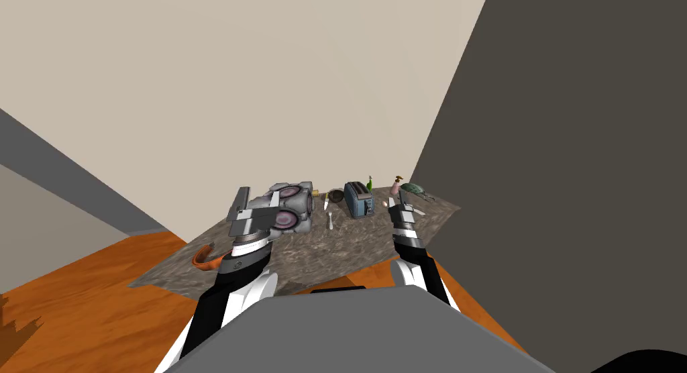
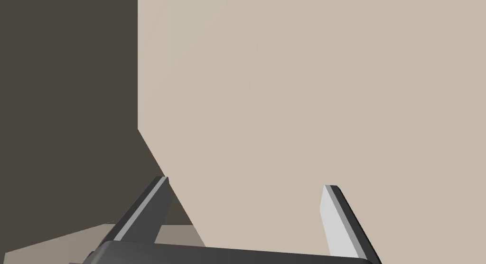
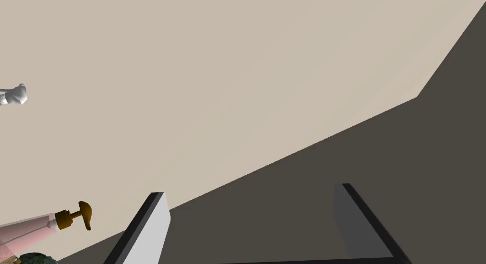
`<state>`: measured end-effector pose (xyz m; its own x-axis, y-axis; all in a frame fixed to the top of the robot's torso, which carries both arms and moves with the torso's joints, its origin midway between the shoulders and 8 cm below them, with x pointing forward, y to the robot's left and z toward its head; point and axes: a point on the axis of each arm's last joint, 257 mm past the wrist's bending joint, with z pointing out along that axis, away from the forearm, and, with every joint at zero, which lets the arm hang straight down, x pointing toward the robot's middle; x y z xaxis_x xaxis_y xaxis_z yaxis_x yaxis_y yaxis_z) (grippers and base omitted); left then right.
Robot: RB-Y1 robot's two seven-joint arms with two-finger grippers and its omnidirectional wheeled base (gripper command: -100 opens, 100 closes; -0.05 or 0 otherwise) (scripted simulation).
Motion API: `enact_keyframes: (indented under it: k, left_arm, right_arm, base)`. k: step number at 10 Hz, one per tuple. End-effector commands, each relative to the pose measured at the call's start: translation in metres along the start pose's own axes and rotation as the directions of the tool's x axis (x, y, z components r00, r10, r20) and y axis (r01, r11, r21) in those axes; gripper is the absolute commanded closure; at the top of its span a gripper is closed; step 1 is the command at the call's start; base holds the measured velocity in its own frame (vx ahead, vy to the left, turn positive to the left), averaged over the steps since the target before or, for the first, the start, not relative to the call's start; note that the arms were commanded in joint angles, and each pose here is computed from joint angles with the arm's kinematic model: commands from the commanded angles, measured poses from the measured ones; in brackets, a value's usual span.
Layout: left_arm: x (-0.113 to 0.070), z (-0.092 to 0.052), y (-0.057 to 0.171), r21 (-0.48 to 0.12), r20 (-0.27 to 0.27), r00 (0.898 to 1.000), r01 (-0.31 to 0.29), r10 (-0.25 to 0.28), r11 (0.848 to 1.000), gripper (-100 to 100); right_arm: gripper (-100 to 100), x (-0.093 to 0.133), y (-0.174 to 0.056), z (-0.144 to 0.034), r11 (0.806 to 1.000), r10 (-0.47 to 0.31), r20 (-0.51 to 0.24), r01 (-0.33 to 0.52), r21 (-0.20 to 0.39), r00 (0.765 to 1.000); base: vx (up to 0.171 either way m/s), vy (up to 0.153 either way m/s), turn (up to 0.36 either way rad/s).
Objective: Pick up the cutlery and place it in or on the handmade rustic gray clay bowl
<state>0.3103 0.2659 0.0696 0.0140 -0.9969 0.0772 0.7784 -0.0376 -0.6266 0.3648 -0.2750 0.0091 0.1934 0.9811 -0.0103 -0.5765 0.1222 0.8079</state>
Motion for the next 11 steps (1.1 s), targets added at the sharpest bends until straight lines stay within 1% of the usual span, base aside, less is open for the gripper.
enact_keyframes:
  k: [1,4,7,8,10,11]
  left_arm:
    - [0.007,0.001,0.006,-0.011,-0.040,0.999,0.008,-0.008,1.000,-100]
    - [0.019,0.004,0.020,-0.042,-0.115,0.993,0.024,-0.028,0.999,-100]
    - [0.035,0.005,0.041,-0.093,-0.203,0.978,0.036,-0.055,0.995,-100]
    - [0.035,0.005,0.041,-0.095,-0.211,0.976,0.033,-0.052,0.995,-100]
    - [0.045,0.005,0.060,-0.141,-0.269,0.961,0.032,-0.070,0.989,-100]
    - [0.046,0.004,0.060,-0.143,-0.281,0.958,0.027,-0.066,0.989,-100]
  right_arm:
    - [0,0.000,0.000,0.000,1.000,0.000,0.000,0.000,0.000,1.000]
    - [0,0.000,0.000,0.000,1.000,0.000,0.000,0.000,0.000,1.000]
    - [0,0.000,0.000,0.000,1.000,0.000,0.000,0.000,0.000,1.000]
    - [0,0.000,0.000,0.000,1.000,0.000,0.000,0.000,0.000,1.000]
    - [0,0.000,0.000,0.000,1.000,0.000,0.000,0.000,0.000,1.000]
    - [0,0.000,0.000,0.000,1.000,0.000,0.000,0.000,0.000,1.000]
  base:
    - [-0.014,0.019,-0.091]
    - [-0.033,0.047,-0.114]
    - [-0.043,0.037,-0.145]
    - [-0.031,0.030,-0.062]
    - [-0.029,0.019,-0.165]
    - [-0.028,0.019,-0.065]
